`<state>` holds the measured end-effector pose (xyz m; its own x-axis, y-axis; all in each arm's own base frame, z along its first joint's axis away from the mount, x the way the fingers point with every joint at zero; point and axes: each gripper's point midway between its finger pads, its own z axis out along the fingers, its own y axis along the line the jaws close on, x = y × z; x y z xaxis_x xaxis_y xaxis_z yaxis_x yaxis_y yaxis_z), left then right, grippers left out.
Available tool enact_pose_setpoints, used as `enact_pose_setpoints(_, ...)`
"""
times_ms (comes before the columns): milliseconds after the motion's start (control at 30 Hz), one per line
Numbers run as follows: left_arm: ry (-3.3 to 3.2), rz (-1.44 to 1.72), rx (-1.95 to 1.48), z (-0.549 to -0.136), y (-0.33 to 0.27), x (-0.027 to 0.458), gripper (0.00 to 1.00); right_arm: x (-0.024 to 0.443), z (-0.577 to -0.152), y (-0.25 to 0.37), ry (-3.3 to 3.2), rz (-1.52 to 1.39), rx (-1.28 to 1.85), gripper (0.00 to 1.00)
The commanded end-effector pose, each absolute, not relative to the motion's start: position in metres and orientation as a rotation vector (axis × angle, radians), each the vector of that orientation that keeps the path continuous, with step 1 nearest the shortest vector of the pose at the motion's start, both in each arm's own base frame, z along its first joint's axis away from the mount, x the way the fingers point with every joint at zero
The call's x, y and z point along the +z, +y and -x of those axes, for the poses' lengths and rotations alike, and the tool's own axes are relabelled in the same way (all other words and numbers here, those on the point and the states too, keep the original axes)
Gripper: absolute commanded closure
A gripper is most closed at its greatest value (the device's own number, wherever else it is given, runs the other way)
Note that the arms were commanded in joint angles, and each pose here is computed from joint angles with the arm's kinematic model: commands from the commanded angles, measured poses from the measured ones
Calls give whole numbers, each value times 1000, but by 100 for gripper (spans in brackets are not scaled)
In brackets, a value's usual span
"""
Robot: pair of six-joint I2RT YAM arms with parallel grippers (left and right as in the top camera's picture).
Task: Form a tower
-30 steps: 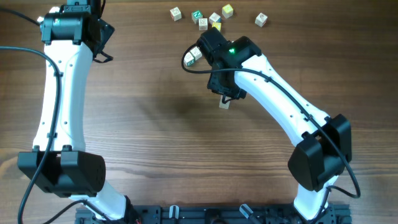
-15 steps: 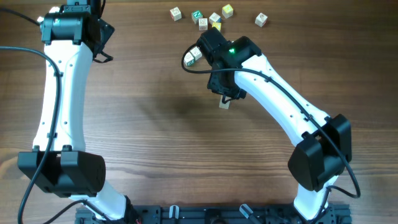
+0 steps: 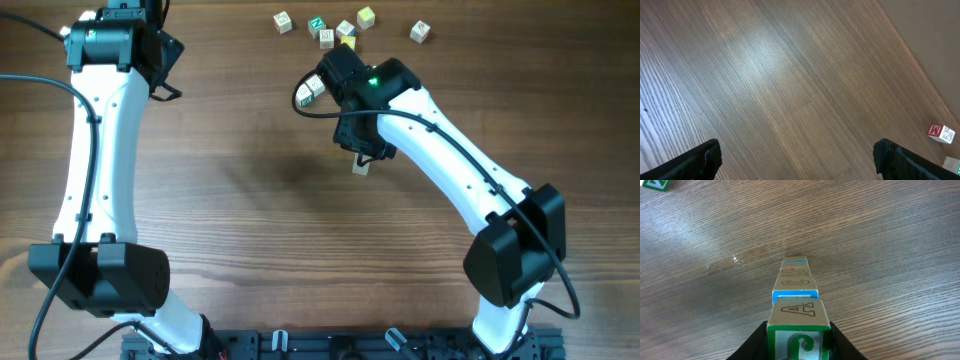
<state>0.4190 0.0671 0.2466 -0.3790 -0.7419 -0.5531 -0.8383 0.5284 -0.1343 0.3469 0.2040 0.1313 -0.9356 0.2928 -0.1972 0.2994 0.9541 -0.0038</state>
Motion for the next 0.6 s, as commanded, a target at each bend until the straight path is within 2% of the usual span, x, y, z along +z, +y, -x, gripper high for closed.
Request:
enact_pose_setpoints(0,2208,1268,258,-420,71,245,0,157,-348,204,2866,-449,26,81)
enact_pose_setpoints(167,2208,1268,258,-420,71,245,0,159,-350,205,2855,-449,38,80)
enact_pose_setpoints(300,2208,1268,258,-420,71,245,0,158,-353,204,2847,-455,29,73)
enact_pose_setpoints(567,2208,1268,258,-420,71,245,0,155,-355,202,2844,-468,28,75)
